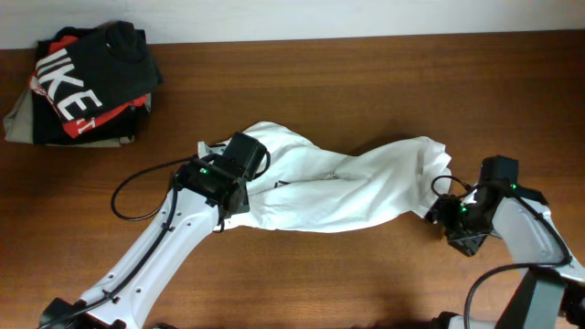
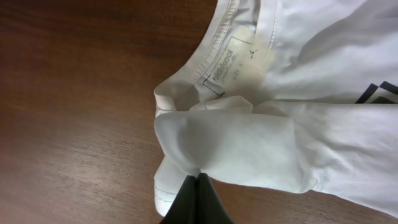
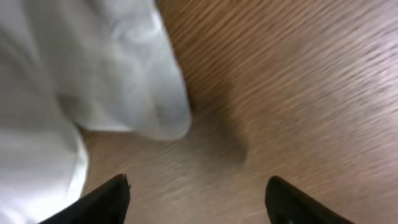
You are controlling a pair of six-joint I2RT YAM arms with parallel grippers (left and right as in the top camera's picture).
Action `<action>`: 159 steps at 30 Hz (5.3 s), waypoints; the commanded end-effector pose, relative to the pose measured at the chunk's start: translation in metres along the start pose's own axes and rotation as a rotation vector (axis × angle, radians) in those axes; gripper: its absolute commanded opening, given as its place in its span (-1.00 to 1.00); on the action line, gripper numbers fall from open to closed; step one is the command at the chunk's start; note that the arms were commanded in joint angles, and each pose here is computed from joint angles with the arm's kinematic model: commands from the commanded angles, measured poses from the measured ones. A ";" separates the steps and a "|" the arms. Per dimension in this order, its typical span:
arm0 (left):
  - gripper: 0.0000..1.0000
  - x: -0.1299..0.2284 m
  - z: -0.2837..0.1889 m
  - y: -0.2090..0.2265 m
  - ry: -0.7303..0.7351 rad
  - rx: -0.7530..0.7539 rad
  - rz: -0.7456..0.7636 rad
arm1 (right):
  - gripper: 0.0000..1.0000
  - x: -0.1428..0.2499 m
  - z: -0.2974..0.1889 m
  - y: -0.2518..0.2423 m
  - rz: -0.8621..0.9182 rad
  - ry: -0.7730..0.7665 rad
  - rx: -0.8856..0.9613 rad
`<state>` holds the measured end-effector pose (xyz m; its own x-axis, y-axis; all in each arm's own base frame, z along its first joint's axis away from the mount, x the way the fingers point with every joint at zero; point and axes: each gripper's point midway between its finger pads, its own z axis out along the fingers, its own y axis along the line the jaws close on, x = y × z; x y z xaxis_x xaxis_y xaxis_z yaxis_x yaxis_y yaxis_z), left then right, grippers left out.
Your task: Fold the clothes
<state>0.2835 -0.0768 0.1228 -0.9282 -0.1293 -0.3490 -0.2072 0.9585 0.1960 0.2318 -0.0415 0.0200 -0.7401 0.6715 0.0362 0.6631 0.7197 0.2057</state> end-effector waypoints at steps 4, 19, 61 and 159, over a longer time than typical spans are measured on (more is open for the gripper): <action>-0.99 -0.007 -0.001 -0.003 -0.029 0.016 -0.027 | 0.34 -0.010 0.006 0.002 -0.077 -0.109 0.160; -0.99 -0.009 -0.001 -0.005 -0.039 0.022 -0.032 | -0.92 -0.019 0.020 0.002 -0.022 -0.080 0.283; -0.99 -0.075 -0.126 0.067 -0.317 -0.142 -0.119 | 0.97 -0.067 -0.120 0.073 -0.073 -0.181 0.186; -0.99 -0.048 -0.290 0.161 -0.719 0.197 -0.386 | -0.92 0.059 -0.387 0.104 -0.504 -0.812 -0.364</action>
<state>0.2473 -0.0178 0.3802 -0.5470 -0.2870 -0.7864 -0.3807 0.9219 -0.0717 0.2232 0.0127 0.3974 -0.5985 0.3142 -0.7370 0.0940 0.9411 0.3248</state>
